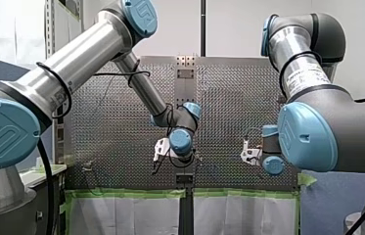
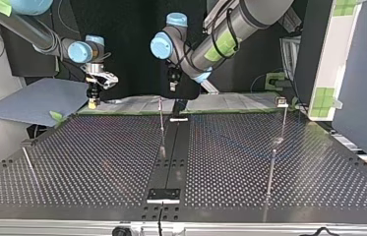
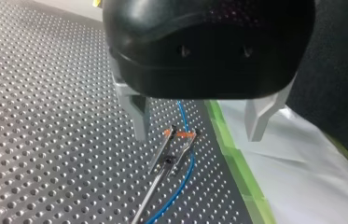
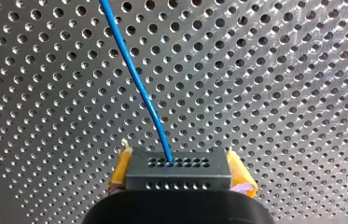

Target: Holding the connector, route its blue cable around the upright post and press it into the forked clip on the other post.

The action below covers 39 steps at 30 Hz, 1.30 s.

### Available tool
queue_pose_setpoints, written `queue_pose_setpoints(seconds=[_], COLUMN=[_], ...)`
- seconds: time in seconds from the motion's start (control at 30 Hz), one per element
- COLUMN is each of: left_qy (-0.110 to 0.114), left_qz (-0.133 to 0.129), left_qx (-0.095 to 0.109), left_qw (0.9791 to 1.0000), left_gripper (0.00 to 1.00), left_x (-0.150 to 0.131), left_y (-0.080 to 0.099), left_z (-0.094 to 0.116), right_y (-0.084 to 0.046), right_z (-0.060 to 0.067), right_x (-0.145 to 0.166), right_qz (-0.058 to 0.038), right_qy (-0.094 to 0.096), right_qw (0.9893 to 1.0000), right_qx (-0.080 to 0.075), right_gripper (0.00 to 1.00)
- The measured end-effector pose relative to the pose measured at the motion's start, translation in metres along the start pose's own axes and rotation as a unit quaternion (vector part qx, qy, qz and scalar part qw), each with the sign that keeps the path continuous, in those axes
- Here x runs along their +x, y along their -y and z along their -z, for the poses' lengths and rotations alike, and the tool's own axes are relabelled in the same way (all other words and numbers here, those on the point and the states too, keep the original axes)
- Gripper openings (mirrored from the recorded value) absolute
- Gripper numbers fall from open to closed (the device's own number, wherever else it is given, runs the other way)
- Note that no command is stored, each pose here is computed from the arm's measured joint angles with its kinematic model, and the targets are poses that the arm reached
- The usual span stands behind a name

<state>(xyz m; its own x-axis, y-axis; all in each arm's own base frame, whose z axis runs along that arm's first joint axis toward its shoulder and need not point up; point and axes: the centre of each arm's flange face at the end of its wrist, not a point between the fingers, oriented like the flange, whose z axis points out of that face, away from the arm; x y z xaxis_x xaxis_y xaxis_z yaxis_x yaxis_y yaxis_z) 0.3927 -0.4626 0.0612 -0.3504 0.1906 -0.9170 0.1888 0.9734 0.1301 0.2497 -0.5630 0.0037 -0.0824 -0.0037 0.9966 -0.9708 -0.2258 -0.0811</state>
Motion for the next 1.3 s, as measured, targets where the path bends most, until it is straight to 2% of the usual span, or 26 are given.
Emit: queue_pose_setpoints(seconds=[0.3, 0.5, 0.73, 0.83, 1.13, 1.3], left_qy=[-0.001, 0.000, 0.002, 0.003, 0.003, 0.003], left_qz=[-0.001, -0.003, -0.002, -0.001, 0.000, 0.000], left_qx=[0.002, 0.000, 0.000, 0.000, 0.000, -0.001], left_qw=[1.0000, 1.0000, 1.0000, 1.0000, 1.0000, 1.0000], left_gripper=[1.00, 1.00, 1.00, 1.00, 1.00, 1.00], left_x=[0.001, 0.002, 0.002, 0.002, 0.001, 0.002], left_y=[0.003, 0.005, 0.007, 0.007, 0.007, 0.006], left_z=[0.003, 0.006, 0.007, 0.007, 0.007, 0.006], right_y=[-0.001, -0.003, -0.001, 0.002, 0.015, 0.023], right_z=[0.002, 0.011, 0.024, 0.026, 0.028, 0.029], right_x=[-0.002, -0.008, -0.016, -0.018, -0.019, -0.019], right_qz=[0.0018, 0.0205, 0.0369, 0.0405, 0.0504, 0.0586], right_qy=[0.007, 0.034, 0.059, 0.062, 0.062, 0.062], right_qw=[1.0000, 0.9990, 0.9974, 0.9971, 0.9966, 0.9956], right_qx=[-0.005, -0.018, -0.018, -0.013, 0.019, 0.038], right_gripper=[0.00, 0.00, 0.00, 0.00, 0.00, 0.00])
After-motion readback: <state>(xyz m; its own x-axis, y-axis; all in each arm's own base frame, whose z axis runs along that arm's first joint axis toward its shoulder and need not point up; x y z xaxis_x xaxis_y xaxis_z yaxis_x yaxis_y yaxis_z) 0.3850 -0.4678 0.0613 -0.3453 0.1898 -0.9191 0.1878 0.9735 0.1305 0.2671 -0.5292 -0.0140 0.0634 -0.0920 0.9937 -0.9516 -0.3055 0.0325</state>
